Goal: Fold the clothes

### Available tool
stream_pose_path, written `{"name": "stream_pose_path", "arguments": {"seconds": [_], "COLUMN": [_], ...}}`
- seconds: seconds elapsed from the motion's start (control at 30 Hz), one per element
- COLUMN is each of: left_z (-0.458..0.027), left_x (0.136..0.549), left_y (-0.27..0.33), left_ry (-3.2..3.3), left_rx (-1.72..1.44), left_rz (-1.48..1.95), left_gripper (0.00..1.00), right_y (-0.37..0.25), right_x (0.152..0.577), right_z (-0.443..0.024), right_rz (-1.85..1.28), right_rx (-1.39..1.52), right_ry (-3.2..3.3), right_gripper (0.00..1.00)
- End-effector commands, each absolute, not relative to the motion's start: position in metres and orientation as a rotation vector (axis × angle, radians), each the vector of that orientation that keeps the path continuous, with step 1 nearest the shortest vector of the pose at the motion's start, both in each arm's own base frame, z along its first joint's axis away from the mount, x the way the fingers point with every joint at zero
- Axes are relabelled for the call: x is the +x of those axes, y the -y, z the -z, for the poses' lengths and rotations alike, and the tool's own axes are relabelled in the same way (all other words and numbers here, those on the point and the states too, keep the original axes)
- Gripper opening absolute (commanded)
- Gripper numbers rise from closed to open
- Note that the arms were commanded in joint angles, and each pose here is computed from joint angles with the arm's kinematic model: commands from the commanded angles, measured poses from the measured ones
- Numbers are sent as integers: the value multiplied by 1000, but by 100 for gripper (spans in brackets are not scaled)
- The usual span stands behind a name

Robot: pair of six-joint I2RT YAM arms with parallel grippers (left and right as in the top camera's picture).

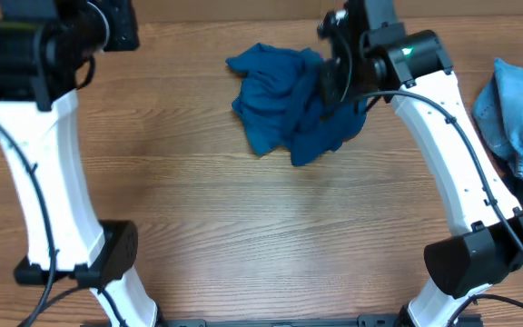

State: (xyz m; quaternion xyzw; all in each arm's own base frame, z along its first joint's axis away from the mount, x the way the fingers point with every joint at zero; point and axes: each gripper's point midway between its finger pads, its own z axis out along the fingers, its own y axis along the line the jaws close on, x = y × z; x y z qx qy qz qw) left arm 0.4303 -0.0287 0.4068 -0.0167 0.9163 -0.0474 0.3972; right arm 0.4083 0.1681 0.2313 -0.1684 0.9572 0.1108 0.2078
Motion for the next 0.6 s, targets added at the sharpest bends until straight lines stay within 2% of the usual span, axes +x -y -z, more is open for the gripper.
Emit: {"name": "stream_pose_path", "arguments": {"seconds": [0.0,0.2,0.43,0.53,0.57], "left_z": [-359,-329,-287,-270,-261], "left_x": [453,475,489,493,495], "left_y": [50,80,114,134,142], "left_ry": [-2451,-2497,-2581,-2607,-2624], "left_rx": [3,72,140,186,203], "left_rz": [237,417,506,537,542], "left_gripper": [42,43,45,53,60], "right_y": [-171,-176,-135,-129,-130], "right_x": [381,355,394,400,400], "right_z": [-234,-227,-268,-281,-282], "right_rz": [-312,-211,193,236,224], "right_rx": [-461,-551,-363,-303,-306], "right_ry": [-2751,-2817,-2615,-2570,-2570], "right_gripper": [4,4,7,8,11]}}
